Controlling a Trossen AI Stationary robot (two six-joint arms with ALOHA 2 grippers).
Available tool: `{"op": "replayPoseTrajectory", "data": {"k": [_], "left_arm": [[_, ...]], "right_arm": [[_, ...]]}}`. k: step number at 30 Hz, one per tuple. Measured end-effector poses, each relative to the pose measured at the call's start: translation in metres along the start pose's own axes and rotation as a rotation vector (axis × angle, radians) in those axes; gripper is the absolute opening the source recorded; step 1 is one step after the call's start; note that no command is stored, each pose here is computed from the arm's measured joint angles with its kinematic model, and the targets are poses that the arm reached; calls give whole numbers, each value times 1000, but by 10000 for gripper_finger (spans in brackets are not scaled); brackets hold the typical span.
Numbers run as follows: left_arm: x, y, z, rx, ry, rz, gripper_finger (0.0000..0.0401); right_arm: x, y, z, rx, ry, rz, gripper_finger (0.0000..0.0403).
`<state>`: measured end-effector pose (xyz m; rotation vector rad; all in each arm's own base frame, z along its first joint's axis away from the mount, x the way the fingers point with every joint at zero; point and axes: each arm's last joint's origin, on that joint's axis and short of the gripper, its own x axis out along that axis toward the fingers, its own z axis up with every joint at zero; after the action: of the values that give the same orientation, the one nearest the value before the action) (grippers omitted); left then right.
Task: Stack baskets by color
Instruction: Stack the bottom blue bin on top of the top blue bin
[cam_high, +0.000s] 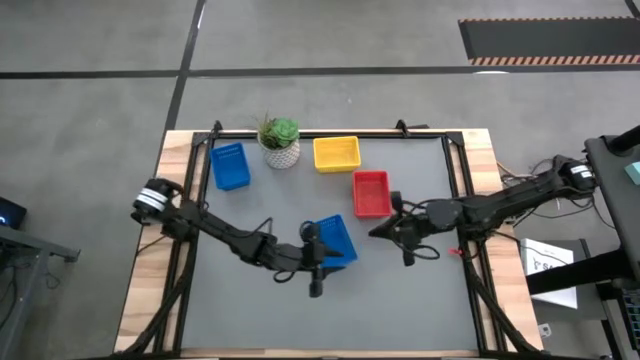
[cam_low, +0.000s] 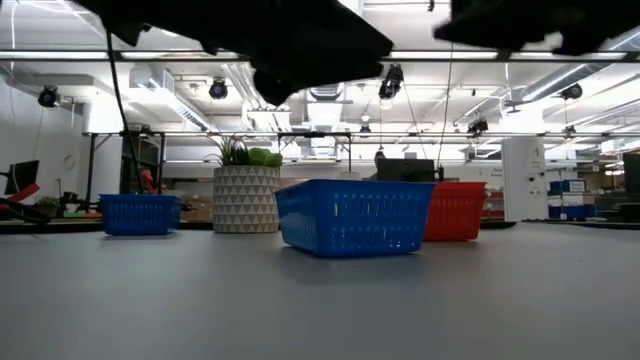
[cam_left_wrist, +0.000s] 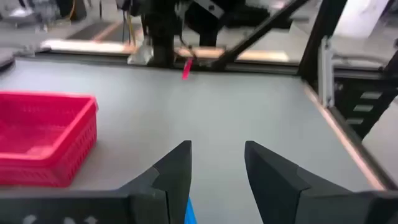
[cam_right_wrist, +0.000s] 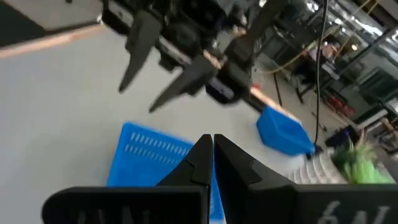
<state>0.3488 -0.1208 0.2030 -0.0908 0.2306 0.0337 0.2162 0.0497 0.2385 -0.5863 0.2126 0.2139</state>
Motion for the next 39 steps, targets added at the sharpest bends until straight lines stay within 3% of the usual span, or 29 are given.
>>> {"op": "replayPoseTrajectory", "data": {"k": [7,12,25,39], "left_arm": [[34,-2,1,-42,253,90,134],[46,-3,4,-39,417,154,134],[55,4,4,-79,422,181,134],[67,3,-21,-134,480,142,131]], "right_arm": [[-33,4,-20,90,19,-148,9],[-50,5,-24,112,-32,-182,9],[-59,7,-30,134,-62,-196,9],[-58,8,-30,143,-58,-194,9]]}}
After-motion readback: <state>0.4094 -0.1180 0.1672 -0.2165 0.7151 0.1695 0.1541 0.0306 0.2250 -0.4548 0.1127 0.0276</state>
